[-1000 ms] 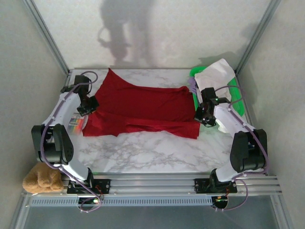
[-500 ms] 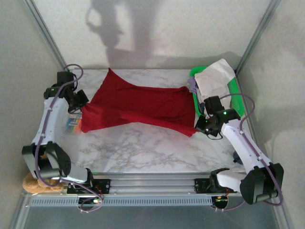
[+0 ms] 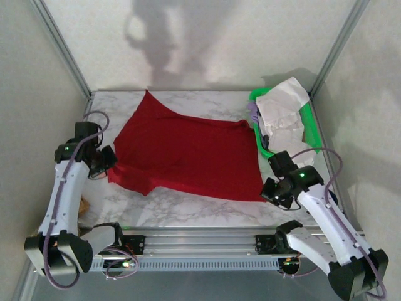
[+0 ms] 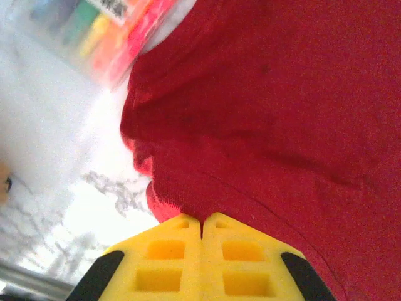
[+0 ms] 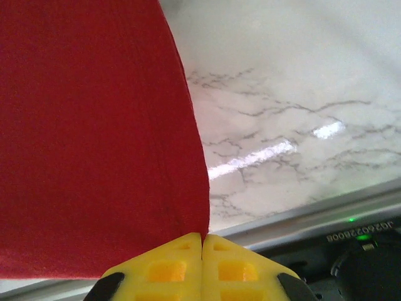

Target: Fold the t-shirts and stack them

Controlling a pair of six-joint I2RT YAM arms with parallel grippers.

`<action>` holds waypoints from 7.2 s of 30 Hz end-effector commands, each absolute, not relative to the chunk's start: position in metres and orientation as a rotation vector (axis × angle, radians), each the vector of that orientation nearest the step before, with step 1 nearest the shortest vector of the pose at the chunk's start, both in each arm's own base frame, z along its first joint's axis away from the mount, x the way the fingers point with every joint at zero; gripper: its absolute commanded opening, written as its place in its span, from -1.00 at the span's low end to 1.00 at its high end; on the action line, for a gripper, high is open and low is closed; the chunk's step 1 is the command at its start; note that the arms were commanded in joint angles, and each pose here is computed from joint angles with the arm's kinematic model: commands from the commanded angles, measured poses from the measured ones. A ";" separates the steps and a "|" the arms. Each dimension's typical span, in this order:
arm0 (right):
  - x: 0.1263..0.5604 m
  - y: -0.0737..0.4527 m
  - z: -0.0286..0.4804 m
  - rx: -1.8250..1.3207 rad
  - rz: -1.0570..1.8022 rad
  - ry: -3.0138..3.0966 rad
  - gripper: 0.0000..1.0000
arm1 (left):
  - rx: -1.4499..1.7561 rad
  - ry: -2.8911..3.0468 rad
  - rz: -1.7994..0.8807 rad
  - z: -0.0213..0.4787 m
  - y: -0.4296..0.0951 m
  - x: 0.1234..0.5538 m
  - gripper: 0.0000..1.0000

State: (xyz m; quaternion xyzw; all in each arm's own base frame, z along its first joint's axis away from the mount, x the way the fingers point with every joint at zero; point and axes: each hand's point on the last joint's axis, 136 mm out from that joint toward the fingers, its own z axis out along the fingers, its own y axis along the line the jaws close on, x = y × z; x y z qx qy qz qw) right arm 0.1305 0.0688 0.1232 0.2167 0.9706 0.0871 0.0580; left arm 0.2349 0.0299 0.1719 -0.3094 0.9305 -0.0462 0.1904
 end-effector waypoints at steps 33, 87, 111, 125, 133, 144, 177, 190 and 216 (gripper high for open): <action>0.275 0.065 0.083 0.433 -0.052 2.889 -1.00 | -0.888 2.722 -0.166 0.128 0.030 0.270 -1.00; 0.291 0.081 0.123 0.407 -0.099 2.787 0.38 | -0.951 2.823 -0.232 0.071 0.024 0.248 0.18; 0.287 0.187 0.113 0.320 0.412 2.879 0.32 | -0.976 2.862 -0.360 0.036 0.006 0.263 -0.77; 0.275 0.196 0.113 0.331 0.518 2.891 0.31 | -0.927 2.735 -0.704 0.078 -0.009 0.355 -1.00; 0.272 0.186 0.130 0.327 0.481 2.852 0.33 | -0.879 2.415 -1.092 0.110 -0.027 0.437 -0.50; 0.279 0.189 0.130 0.320 0.478 2.851 0.34 | -0.901 2.392 -0.759 0.166 -0.001 0.393 0.12; 0.280 0.196 0.125 0.292 0.505 2.875 0.33 | -0.969 2.512 -0.824 0.057 -0.038 0.315 0.35; 0.279 0.194 0.129 0.274 0.495 2.873 0.33 | -0.933 2.503 -0.801 0.052 -0.035 0.333 0.35; 0.274 0.188 0.128 0.260 0.459 2.882 0.33 | -0.751 2.528 -1.048 0.058 -0.080 0.379 0.35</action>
